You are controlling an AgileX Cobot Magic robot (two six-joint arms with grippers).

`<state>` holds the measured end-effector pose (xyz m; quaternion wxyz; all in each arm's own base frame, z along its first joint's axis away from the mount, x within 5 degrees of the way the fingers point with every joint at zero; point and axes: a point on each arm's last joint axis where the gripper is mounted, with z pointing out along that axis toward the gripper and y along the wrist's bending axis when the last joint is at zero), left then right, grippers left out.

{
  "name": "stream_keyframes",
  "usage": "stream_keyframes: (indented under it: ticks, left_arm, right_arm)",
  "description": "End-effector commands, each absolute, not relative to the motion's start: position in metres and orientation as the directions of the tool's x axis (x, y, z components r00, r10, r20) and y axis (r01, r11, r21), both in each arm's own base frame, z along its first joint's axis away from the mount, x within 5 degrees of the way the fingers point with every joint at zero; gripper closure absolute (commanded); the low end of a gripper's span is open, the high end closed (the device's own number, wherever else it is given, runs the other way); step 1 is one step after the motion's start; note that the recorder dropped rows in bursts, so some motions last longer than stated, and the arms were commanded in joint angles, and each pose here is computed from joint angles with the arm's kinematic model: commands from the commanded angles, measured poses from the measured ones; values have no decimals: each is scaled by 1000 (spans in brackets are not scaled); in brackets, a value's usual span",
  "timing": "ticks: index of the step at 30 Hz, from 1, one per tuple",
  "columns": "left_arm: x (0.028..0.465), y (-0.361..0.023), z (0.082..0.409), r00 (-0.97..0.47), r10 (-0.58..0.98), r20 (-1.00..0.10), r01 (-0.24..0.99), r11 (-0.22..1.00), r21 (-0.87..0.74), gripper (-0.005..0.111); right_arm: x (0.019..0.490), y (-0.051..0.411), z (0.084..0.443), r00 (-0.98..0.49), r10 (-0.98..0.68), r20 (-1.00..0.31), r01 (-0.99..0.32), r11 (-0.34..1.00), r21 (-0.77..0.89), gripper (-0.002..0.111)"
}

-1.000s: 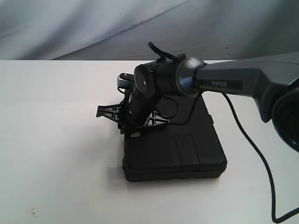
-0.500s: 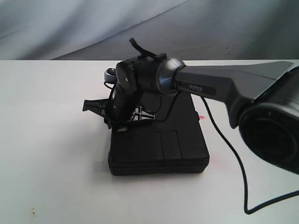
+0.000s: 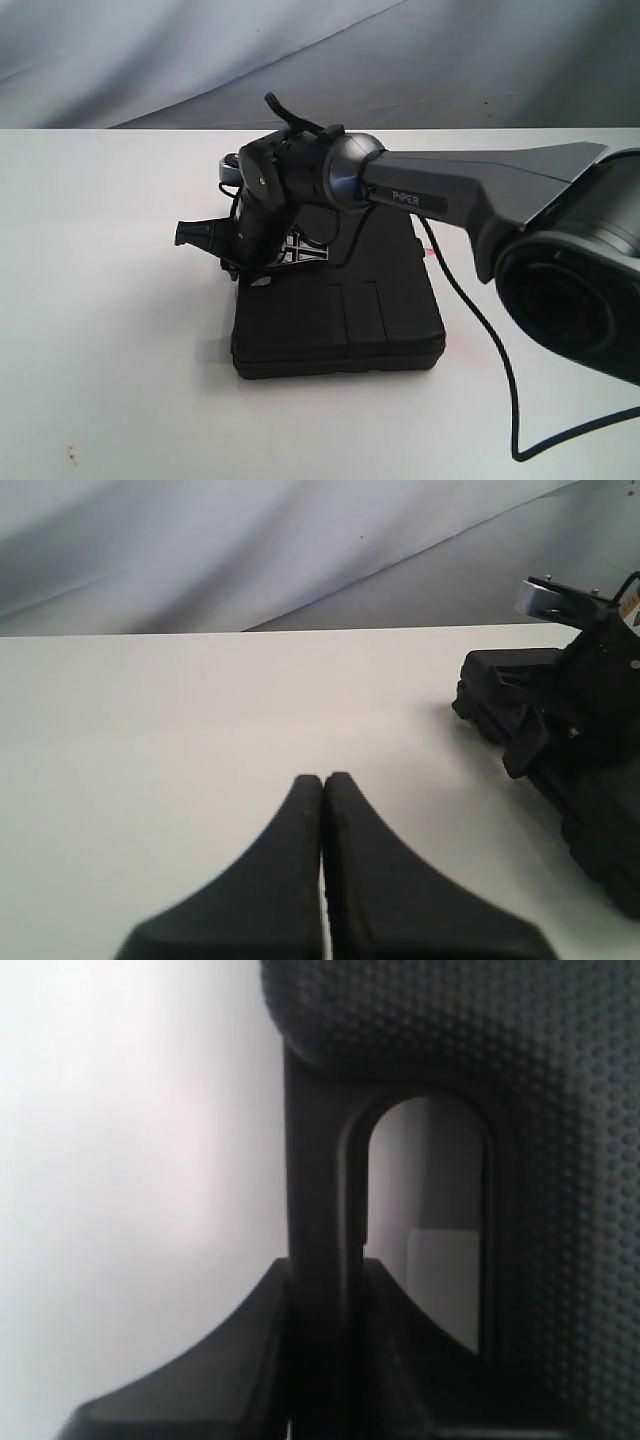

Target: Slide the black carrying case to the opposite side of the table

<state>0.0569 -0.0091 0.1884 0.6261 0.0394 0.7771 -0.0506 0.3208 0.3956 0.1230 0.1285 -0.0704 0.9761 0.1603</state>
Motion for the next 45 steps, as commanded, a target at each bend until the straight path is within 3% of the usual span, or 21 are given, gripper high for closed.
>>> stream_keyframes:
  ticks: [1, 11, 14, 18, 45]
  left_arm:
    - [57, -9, 187, -214, -11, -977, 123, 992, -38, 107]
    - [57, -9, 187, -214, -11, -977, 123, 992, -38, 107]
    - [57, -9, 187, -214, -11, -977, 123, 992, -38, 107]
    - [57, -9, 187, -214, -11, -977, 123, 992, -38, 107]
    - [57, -9, 187, -214, -11, -977, 123, 992, -38, 107]
  right_arm:
    - [327, 405, 123, -935, -55, -351, -188, 916, 356, 108]
    - [327, 402, 122, -924, -109, -366, -232, 921, 312, 107]
    - [328, 401, 122, -918, -127, -375, -250, 920, 301, 88]
    - [329, 401, 122, -912, -140, -385, -262, 922, 285, 77]
    - [324, 401, 157, -839, -238, -490, -343, 930, 135, 82]
